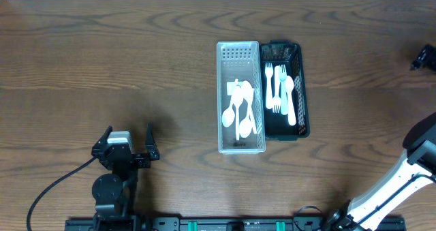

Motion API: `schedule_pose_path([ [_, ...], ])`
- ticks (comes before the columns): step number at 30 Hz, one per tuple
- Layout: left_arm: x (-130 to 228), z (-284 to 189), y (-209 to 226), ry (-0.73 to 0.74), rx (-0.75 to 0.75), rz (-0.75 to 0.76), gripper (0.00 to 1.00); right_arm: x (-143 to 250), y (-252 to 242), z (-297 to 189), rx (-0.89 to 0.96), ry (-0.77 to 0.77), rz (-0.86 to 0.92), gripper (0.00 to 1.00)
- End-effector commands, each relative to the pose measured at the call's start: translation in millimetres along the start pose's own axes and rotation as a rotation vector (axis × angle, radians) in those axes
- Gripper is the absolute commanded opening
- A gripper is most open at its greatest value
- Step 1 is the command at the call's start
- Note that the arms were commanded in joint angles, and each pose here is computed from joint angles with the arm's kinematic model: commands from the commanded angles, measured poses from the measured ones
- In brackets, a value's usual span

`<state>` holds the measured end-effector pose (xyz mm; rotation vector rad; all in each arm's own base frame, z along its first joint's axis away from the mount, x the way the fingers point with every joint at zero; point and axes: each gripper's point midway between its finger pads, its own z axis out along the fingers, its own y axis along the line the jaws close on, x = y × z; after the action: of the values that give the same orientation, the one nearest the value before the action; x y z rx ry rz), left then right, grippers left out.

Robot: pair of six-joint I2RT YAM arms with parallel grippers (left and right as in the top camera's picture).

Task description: Pack container

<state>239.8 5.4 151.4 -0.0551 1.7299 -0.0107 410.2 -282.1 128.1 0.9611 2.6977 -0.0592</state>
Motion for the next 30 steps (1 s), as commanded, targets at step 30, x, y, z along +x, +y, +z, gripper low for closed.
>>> schedule_pose_path([
  [30,15,3,3,0.032,-0.013,0.013,0.98,230,111,-241,-0.512,-1.015,-0.272,0.99],
])
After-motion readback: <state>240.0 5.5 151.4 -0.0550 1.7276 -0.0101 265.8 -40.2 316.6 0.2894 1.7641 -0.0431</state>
